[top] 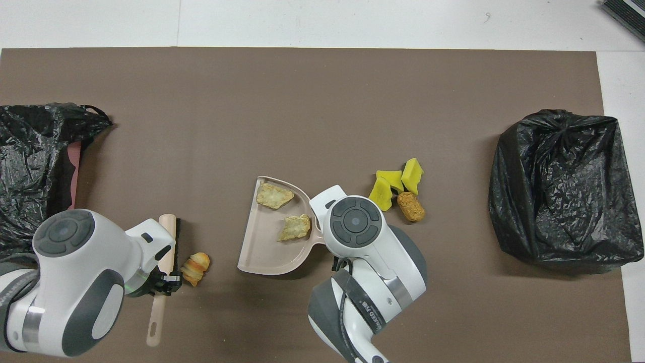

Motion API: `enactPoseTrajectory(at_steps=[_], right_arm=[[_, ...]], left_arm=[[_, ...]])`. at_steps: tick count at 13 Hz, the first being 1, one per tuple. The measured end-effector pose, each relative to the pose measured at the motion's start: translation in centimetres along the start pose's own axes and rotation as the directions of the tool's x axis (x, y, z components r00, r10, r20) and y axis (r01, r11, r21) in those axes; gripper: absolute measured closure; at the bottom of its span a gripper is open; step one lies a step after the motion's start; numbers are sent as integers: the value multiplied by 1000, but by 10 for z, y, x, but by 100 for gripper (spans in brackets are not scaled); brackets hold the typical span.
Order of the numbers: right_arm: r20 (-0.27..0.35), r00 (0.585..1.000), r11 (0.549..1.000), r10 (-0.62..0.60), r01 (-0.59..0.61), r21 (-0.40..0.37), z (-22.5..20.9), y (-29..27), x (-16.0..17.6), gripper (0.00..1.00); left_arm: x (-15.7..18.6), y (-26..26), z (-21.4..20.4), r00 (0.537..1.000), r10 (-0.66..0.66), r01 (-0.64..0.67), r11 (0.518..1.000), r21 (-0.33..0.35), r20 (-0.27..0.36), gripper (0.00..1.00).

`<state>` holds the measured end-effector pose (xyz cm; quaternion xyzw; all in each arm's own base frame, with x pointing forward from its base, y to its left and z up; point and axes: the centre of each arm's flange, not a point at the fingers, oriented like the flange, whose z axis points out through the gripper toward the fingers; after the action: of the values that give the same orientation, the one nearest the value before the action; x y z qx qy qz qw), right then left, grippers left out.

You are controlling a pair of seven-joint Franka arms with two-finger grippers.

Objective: Sweep and dump trash in bin
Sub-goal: 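Sweep the remaining bread chunk into the dustpan with the left gripper's brush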

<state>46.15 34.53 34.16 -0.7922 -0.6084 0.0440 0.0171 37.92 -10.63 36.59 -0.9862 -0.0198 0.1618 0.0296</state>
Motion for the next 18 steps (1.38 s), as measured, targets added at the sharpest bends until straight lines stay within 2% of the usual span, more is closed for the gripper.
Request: enactPoseTrajectory(at_steps=[3, 9, 15, 18], right_arm=[[0, 1000, 1000, 0, 0, 0, 0, 0, 0, 67], [0, 1000, 1000, 0, 0, 0, 0, 0, 0, 67], [3, 1000, 1000, 0, 0, -2, 0, 1, -1, 67], [4, 1000, 1000, 0, 0, -2, 1, 1, -2, 67]], left_arm=[[-11, 15, 15, 996, -82, 80, 996, -39, -38, 74], [-2, 83, 31, 991, -64, 40, 981, -189, -122, 74], [14, 176, 0, 989, 15, -59, 954, -294, -147, 74], [21, 190, -14, 988, 16, -65, 944, -324, -152, 74]])
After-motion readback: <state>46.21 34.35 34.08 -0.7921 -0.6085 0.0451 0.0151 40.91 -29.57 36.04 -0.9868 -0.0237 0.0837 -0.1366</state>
